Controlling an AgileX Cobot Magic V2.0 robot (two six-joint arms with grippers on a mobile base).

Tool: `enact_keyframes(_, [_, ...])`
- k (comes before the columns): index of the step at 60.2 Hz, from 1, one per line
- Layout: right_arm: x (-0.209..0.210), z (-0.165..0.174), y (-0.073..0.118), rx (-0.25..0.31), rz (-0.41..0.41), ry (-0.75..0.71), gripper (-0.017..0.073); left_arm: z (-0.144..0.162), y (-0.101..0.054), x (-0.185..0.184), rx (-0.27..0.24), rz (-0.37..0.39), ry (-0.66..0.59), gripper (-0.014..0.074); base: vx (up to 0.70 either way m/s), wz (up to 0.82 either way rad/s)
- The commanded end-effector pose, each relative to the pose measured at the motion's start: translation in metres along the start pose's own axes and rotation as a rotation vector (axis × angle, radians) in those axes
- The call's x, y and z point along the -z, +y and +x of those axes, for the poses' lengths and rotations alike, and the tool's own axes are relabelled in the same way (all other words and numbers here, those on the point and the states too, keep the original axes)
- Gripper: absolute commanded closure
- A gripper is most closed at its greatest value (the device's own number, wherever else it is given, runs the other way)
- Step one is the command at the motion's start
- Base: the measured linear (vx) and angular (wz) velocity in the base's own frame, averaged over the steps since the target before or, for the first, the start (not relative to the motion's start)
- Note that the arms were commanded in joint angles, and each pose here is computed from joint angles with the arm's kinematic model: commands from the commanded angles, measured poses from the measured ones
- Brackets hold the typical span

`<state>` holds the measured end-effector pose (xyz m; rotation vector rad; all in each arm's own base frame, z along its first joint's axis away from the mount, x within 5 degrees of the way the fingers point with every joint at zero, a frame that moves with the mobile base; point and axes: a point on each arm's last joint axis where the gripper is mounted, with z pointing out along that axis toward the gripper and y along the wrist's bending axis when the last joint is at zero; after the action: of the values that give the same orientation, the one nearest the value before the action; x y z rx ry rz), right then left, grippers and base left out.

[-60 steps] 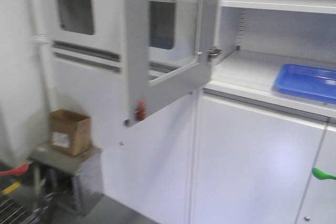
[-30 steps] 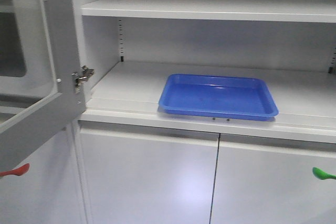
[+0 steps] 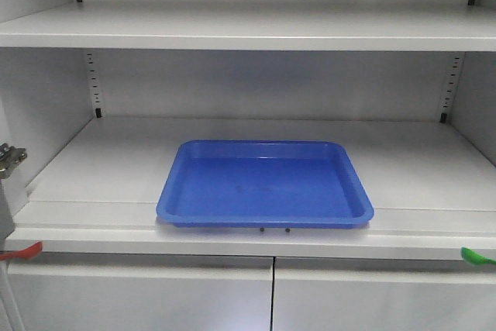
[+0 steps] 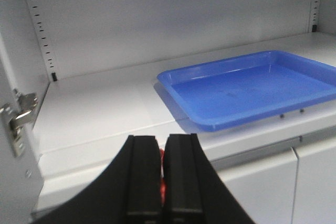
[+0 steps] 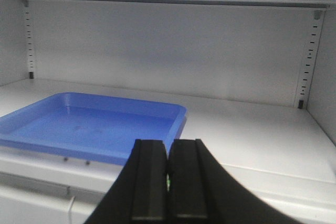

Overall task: Sort red and green spoons into left cabinet
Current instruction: 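Approach the blue tray on the cabinet shelf with both spoons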

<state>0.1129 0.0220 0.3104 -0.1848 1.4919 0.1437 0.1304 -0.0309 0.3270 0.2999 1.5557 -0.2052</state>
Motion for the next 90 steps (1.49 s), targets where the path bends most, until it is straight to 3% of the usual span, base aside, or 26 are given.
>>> enact_keyframes(1, [-0.0001,-0.0169,0.0032,0.000,-0.039,-0.088,0.0565,-0.0120,-0.0007,0.0010,0.082,0.011,-0.055,0.0594,0.30,-0.13])
enact_keyframes(45, [-0.0001,-0.0168,0.0032,0.000,-0.039,-0.087,0.0565,-0.0120,-0.0007,0.0010,0.082,0.011,-0.055,0.0594,0.24,-0.06])
enact_keyframes(90, [0.0001,-0.0179,0.0040,0.000,-0.047,-0.099,0.0565,-0.0125,-0.0009,0.0010,0.083,0.013,-0.057,0.0594,0.03,0.02])
